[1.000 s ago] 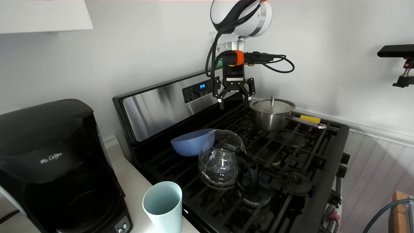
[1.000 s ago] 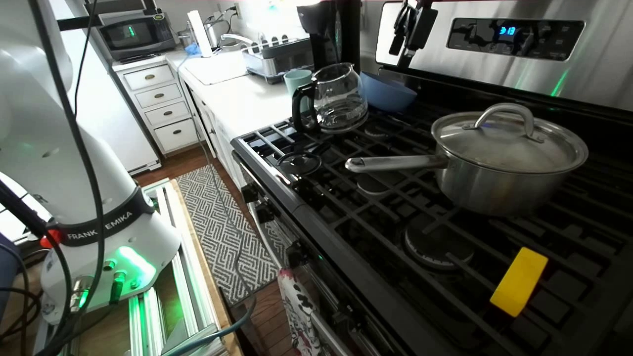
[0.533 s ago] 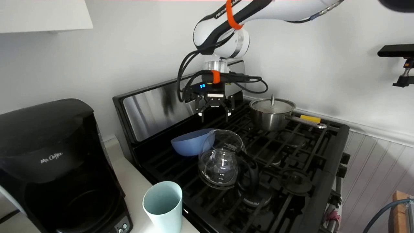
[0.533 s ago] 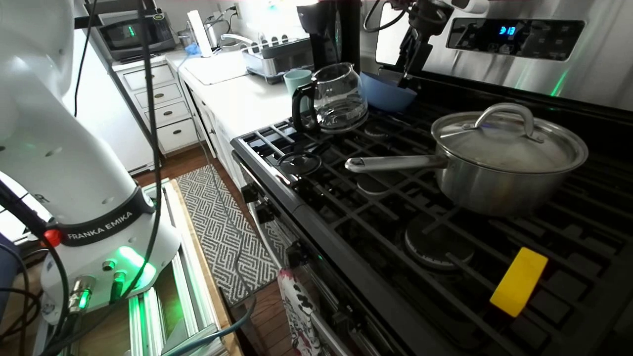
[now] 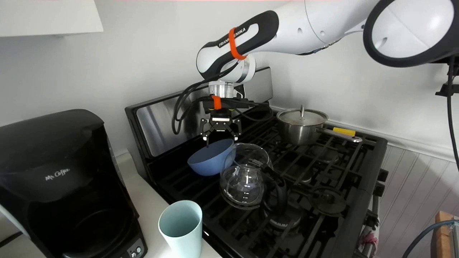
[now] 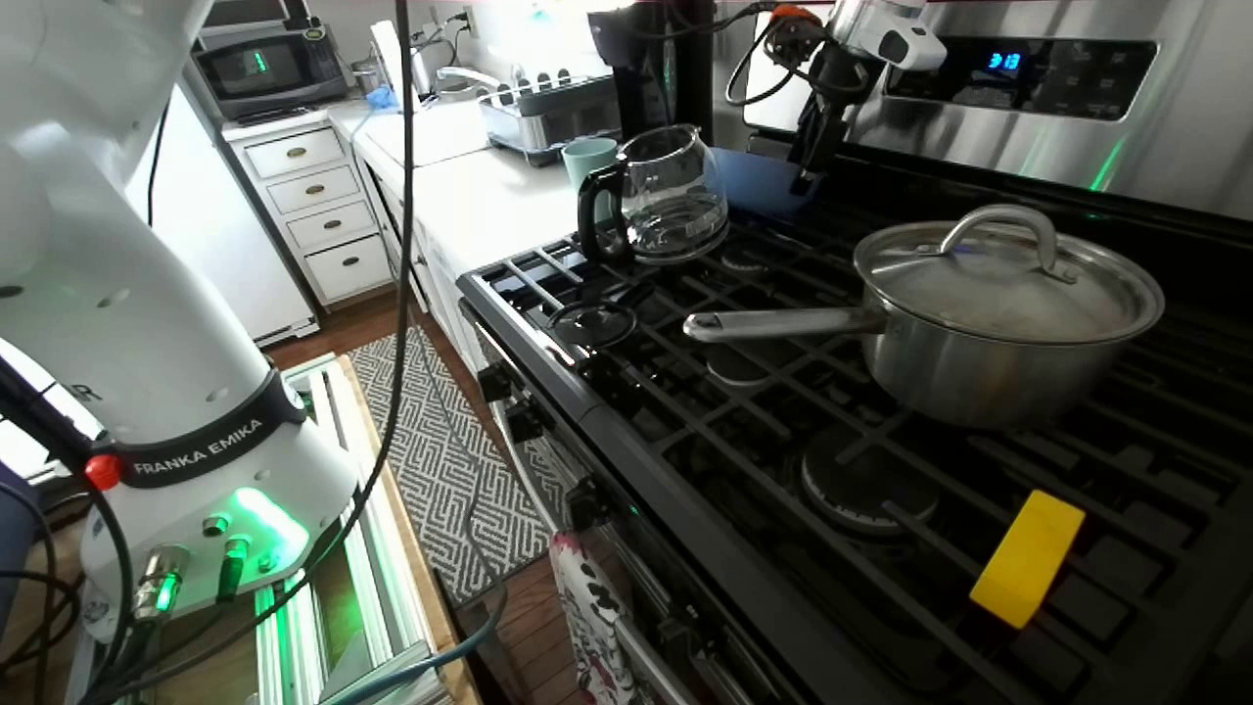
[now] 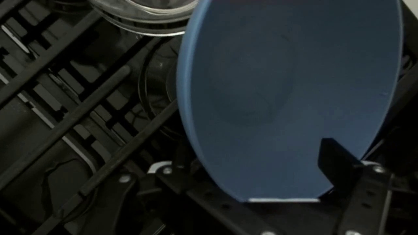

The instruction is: Move the purple bowl to the right

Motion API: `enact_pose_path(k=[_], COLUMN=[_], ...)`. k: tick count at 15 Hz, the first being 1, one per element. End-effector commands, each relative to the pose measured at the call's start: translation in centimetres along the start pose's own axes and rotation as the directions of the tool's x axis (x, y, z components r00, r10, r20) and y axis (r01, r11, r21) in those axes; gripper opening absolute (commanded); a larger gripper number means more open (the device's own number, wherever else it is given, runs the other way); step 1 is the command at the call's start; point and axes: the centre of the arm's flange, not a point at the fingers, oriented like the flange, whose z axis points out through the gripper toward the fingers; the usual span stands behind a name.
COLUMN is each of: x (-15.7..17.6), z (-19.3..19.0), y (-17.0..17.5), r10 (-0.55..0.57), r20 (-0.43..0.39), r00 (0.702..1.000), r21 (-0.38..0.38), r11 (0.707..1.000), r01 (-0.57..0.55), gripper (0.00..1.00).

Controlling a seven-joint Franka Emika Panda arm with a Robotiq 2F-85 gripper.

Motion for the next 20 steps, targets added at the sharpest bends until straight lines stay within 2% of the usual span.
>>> enact_pose_path(k=[1, 5, 7, 8, 10, 11, 15, 20], x=[2.3, 2.4, 1.5, 0.8, -0.3, -0.6, -1.0, -0.7], z=[0.4, 0.6, 0.2, -0.1, -0.8, -1.1, -1.7, -1.5], y=[-2.5, -2.6, -2.0, -1.5, -0.7, -0.3, 1.4, 2.4], r10=[0.036, 0.041, 0.018, -0.009, -0.064, -0.081, -0.079, -0.066], r20=[-0.005, 0.003, 0.033, 0.061, 0.122, 0.141, 0.184, 0.197], r00=[0.999, 0.999, 0.999, 0.998, 0.991, 0.987, 0.98, 0.978], r21=[0.006, -0.008, -0.029, -0.047, -0.082, -0.098, -0.208, -0.269], r11=[0.999, 0.999, 0.999, 0.999, 0.994, 0.991, 0.971, 0.956], r01=[-0.036, -0.041, -0.017, 0.012, 0.074, 0.095, 0.117, 0.119], gripper=[1.0, 1.0, 1.0, 0.96, 0.71, 0.69, 0.39, 0.06])
